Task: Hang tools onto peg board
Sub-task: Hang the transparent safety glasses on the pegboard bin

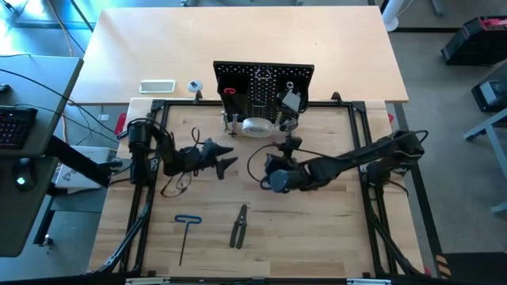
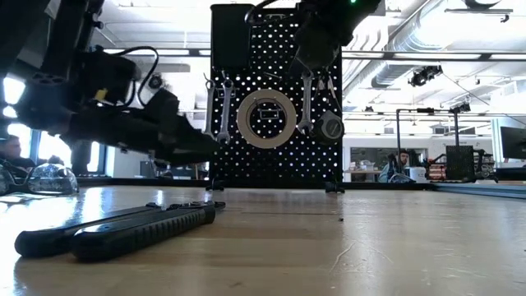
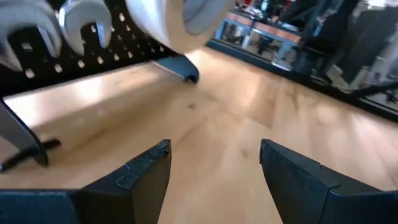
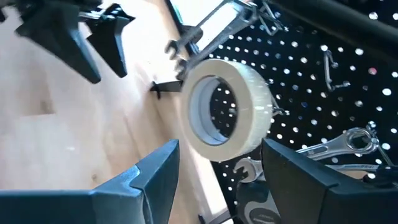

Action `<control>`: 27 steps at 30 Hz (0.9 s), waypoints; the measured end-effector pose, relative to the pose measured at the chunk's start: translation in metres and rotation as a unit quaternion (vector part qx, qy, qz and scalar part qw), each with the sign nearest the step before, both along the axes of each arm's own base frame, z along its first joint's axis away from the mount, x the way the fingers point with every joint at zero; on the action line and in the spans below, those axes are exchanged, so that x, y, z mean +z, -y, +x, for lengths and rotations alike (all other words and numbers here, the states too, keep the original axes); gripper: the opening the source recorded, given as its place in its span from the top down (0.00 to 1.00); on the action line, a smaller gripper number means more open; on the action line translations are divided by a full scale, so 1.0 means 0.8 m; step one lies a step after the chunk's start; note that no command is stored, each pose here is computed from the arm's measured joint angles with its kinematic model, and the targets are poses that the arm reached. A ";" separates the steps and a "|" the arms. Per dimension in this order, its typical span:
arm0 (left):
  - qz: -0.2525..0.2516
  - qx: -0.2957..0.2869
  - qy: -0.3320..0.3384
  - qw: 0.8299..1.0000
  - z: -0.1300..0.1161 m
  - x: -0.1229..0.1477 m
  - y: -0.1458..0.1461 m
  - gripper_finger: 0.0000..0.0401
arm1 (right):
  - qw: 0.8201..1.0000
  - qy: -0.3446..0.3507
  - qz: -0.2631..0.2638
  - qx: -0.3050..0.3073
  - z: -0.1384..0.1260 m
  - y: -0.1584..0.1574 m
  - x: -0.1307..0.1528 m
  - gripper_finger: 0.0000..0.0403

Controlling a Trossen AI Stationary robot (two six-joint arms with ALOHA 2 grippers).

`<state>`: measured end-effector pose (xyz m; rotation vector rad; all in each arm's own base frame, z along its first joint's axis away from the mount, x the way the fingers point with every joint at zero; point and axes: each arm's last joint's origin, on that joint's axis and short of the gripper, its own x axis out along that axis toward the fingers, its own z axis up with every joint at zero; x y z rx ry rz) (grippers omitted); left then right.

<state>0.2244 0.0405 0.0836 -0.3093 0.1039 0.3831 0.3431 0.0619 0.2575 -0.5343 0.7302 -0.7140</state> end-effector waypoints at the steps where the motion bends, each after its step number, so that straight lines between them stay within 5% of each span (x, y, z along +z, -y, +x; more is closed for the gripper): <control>1: -0.006 -0.007 -0.003 1.000 -0.003 -0.001 0.002 0.41 | 1.000 -0.002 0.000 0.006 -0.001 -0.005 0.000 0.46; 14: -0.008 -0.097 0.021 0.995 -0.039 0.023 0.027 0.41 | 0.999 -0.005 0.042 0.022 -0.023 -0.044 -0.009 0.46; 27: -0.045 -0.202 -0.054 0.977 -0.066 0.027 0.050 0.41 | 0.980 -0.018 0.178 0.089 -0.022 -0.067 -0.019 0.46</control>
